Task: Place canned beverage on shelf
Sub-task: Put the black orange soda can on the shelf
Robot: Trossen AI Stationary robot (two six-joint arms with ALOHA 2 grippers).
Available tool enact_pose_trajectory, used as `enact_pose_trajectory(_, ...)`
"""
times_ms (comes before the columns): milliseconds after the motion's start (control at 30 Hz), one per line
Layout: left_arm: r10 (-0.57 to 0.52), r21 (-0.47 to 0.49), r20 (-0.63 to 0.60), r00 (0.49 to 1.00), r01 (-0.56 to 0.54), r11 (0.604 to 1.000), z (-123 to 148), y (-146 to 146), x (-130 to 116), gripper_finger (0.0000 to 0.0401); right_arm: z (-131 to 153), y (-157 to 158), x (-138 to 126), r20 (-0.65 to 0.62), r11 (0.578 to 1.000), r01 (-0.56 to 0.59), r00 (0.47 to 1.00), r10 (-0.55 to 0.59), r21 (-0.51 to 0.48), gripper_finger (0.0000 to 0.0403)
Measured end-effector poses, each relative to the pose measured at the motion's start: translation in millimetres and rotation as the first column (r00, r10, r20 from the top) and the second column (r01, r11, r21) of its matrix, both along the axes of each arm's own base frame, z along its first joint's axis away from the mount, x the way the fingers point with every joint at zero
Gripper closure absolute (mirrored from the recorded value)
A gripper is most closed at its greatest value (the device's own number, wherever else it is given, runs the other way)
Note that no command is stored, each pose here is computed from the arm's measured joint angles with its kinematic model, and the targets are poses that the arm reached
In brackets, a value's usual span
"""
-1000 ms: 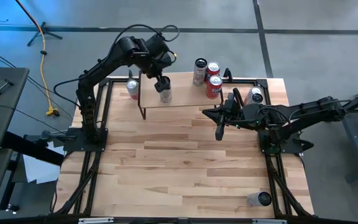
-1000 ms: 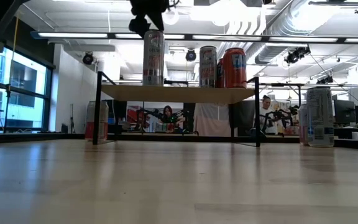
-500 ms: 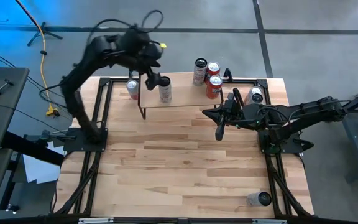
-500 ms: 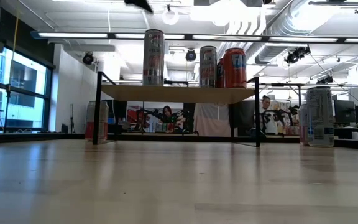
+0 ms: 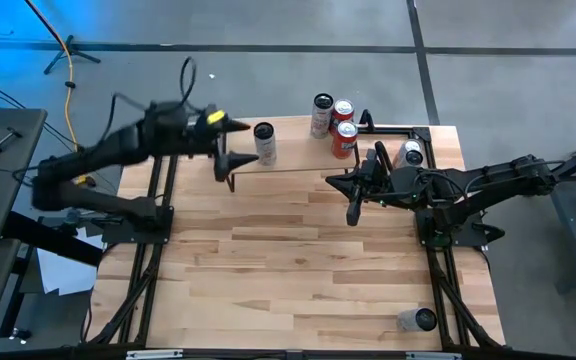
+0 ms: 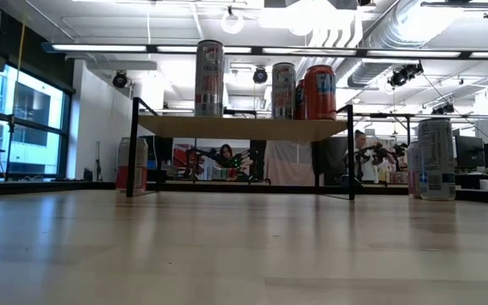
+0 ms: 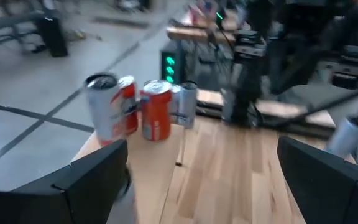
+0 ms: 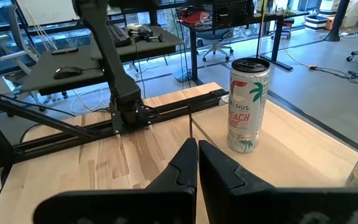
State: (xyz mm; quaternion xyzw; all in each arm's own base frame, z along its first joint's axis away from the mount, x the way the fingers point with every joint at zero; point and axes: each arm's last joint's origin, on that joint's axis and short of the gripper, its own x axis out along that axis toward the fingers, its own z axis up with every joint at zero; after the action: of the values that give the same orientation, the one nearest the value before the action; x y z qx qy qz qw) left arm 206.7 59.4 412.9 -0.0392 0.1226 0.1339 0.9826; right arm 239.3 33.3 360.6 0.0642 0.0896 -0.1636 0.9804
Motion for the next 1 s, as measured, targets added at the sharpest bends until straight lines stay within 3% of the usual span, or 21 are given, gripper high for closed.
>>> enact_pose_trajectory(133,0.088,-0.049,0.131,0.987,-0.083,0.995,-41.7,-3.9,-21.2,0.0025,0.0,0.0,0.0,0.006,1.0,0.004,1.0,-0.004,0.017,0.0403)
enact_pose_trajectory(233,0.105,-0.02,0.176,0.979,-0.103,0.994,-55.3,-7.2,-35.1,0.0025,0.0,0.0,0.0,0.006,1.0,0.004,1.0,-0.004,0.018,0.0403)
enact_pose_trajectory(533,0.085,0.05,0.163,0.983,-0.094,0.994,-57.4,-10.4,-50.6,0.0025,0.0,-1.3,-0.4,0.007,0.999,0.05,0.999,-0.05,0.006,0.0403)
enact_pose_trajectory(667,0.071,0.069,0.116,0.991,-0.079,0.995,-64.1,-2.7,-46.3,0.0049,0.0,-1.3,-0.4,0.006,0.999,0.05,0.999,-0.05,0.006,0.0403)
enact_pose_trajectory(800,0.095,0.087,0.089,0.991,-0.103,0.991,-81.7,10.6,-43.4,0.0138,-0.7,-1.3,-0.5,0.005,0.998,0.054,0.999,-0.054,0.022,0.0403)
enact_pose_trajectory(1000,0.078,0.039,0.163,0.984,-0.085,0.996,-120.2,32.1,-46.7,0.0364,-4.0,-1.5,-1.4,-0.018,0.997,0.064,0.998,-0.063,0.053,0.0403)
